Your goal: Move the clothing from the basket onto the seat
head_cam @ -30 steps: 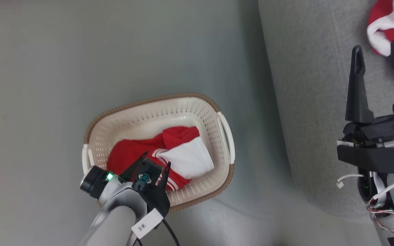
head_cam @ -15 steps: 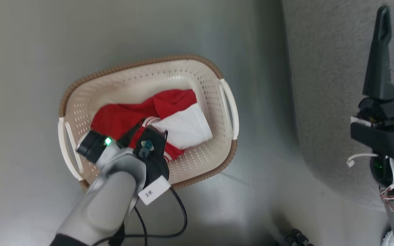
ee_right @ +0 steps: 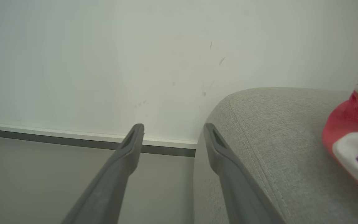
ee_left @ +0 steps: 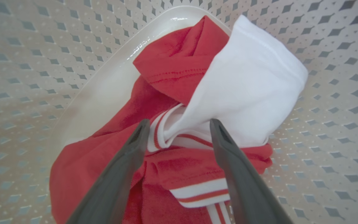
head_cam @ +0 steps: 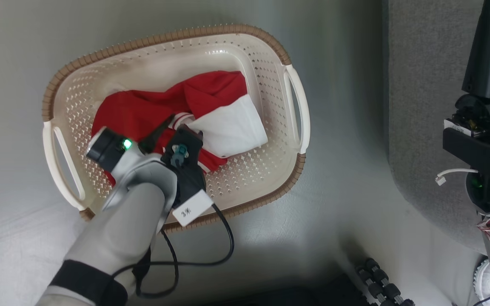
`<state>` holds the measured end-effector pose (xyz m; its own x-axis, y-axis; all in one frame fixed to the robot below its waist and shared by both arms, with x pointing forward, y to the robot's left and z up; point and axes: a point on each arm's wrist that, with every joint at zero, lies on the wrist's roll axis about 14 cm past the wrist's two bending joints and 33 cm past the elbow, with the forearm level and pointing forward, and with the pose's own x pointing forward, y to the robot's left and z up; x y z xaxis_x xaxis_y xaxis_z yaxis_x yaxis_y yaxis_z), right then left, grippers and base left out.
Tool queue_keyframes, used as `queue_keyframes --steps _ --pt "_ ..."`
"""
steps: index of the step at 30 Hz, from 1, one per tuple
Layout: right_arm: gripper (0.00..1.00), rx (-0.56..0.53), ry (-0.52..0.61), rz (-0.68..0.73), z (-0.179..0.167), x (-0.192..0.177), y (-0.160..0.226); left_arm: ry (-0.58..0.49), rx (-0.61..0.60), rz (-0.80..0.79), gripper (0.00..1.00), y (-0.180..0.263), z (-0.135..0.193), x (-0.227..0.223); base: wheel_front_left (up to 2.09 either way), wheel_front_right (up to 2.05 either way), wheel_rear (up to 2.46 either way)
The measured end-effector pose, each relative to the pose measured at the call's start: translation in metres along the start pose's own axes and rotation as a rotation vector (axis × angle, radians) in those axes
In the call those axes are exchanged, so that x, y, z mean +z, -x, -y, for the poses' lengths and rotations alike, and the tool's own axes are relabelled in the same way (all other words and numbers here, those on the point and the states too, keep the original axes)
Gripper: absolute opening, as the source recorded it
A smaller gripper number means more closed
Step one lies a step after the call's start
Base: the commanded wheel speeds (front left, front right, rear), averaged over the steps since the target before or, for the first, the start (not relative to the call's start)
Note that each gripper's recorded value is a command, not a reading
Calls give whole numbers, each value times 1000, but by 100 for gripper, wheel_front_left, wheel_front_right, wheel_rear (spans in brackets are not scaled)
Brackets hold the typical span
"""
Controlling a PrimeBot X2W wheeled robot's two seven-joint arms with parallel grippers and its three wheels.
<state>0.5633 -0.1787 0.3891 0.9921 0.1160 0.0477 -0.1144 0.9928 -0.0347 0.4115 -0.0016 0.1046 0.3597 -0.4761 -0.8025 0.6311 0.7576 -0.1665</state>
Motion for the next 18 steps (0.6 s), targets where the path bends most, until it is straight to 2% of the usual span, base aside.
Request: queue_keyframes --steps 7,8,9,10,11,18 --pt "100 13 -1 -27 -5 -17 -1 -21 29 -17 100 -16 -11 -5 0 0 0" --pt "100 12 1 -29 -4 -18 -1 -27 30 -23 87 -17 -11 -7 0 0 0" --pt "100 11 3 -30 -4 -19 -1 -29 32 -30 48 -18 -12 -9 0 0 0" --pt "100 11 4 -30 -3 -19 -1 -29 32 -33 31 -18 -12 -10 0 0 0" --pt "100 10 6 -30 -3 -20 -2 -30 32 -29 0 -19 -12 -9 0 0 0" --pt "100 3 4 -59 -3 -26 0 -19 46 18 0 -13 -15 1 0 0 0"
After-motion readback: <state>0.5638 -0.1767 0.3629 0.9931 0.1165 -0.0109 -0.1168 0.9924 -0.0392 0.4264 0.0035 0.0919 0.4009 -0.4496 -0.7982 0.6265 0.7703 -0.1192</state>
